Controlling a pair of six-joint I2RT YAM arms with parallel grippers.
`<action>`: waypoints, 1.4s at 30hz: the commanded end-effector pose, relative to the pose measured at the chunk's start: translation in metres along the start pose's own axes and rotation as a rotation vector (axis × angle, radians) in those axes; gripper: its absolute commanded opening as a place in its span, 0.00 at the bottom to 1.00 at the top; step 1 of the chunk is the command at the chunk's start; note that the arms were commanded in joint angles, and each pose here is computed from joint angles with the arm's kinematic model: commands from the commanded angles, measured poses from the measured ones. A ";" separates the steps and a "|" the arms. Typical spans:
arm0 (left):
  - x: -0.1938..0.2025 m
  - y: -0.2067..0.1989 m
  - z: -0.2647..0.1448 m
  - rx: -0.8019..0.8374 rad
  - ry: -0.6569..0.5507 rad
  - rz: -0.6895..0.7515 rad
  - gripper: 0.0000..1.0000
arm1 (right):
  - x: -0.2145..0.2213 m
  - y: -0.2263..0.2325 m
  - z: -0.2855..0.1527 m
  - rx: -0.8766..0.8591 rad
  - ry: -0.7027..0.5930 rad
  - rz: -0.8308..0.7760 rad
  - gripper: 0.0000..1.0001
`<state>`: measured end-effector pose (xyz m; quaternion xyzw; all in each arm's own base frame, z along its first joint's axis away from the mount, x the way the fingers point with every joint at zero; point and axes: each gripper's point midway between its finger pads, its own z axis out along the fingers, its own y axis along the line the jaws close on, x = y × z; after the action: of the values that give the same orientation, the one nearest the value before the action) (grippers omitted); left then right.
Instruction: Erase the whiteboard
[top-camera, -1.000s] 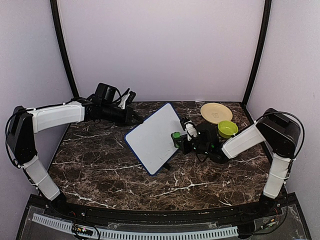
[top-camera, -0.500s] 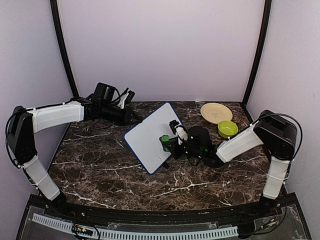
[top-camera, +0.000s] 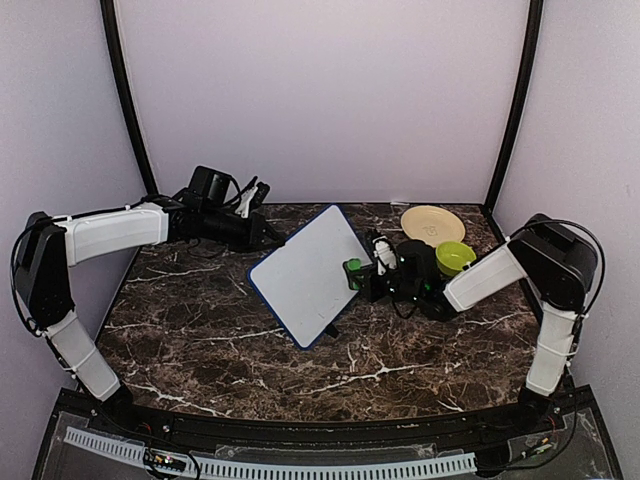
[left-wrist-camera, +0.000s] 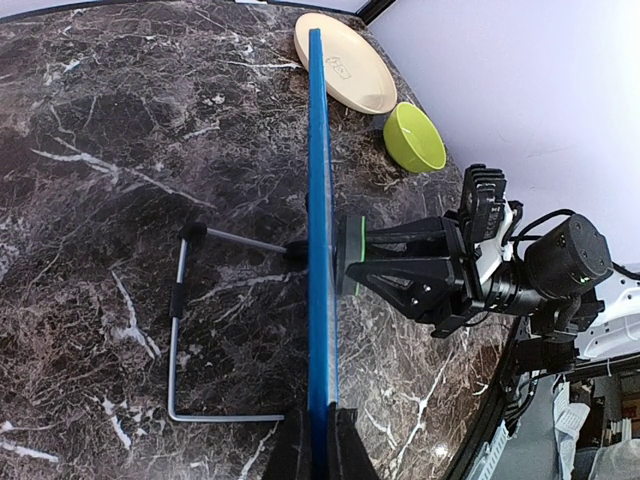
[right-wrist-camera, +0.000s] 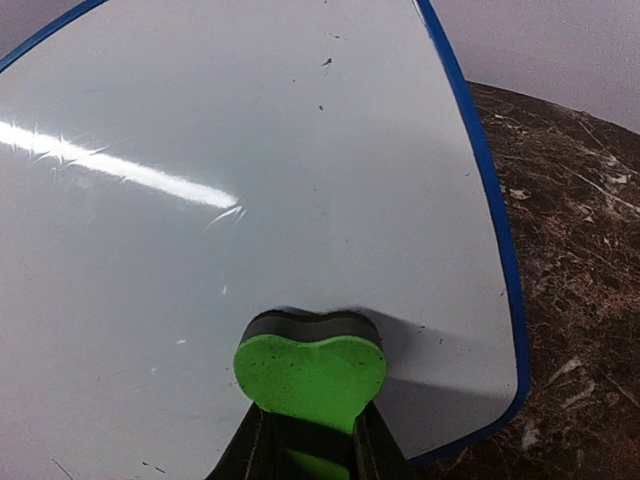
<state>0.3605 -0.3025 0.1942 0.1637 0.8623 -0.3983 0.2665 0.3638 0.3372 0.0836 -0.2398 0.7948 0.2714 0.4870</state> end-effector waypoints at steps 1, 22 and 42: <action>-0.010 -0.016 -0.009 0.048 -0.045 0.045 0.00 | 0.006 -0.005 -0.001 -0.030 -0.007 0.032 0.01; -0.011 -0.018 -0.011 0.050 -0.052 0.046 0.00 | 0.004 0.049 -0.001 -0.177 -0.035 -0.011 0.01; -0.009 -0.017 -0.013 0.043 -0.051 0.047 0.00 | 0.034 0.100 -0.003 -0.195 -0.012 -0.066 0.01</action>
<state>0.3617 -0.3017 0.1938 0.1629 0.8619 -0.3969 0.2704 0.2846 0.4079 0.0887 -0.3091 0.7442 0.3475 0.4795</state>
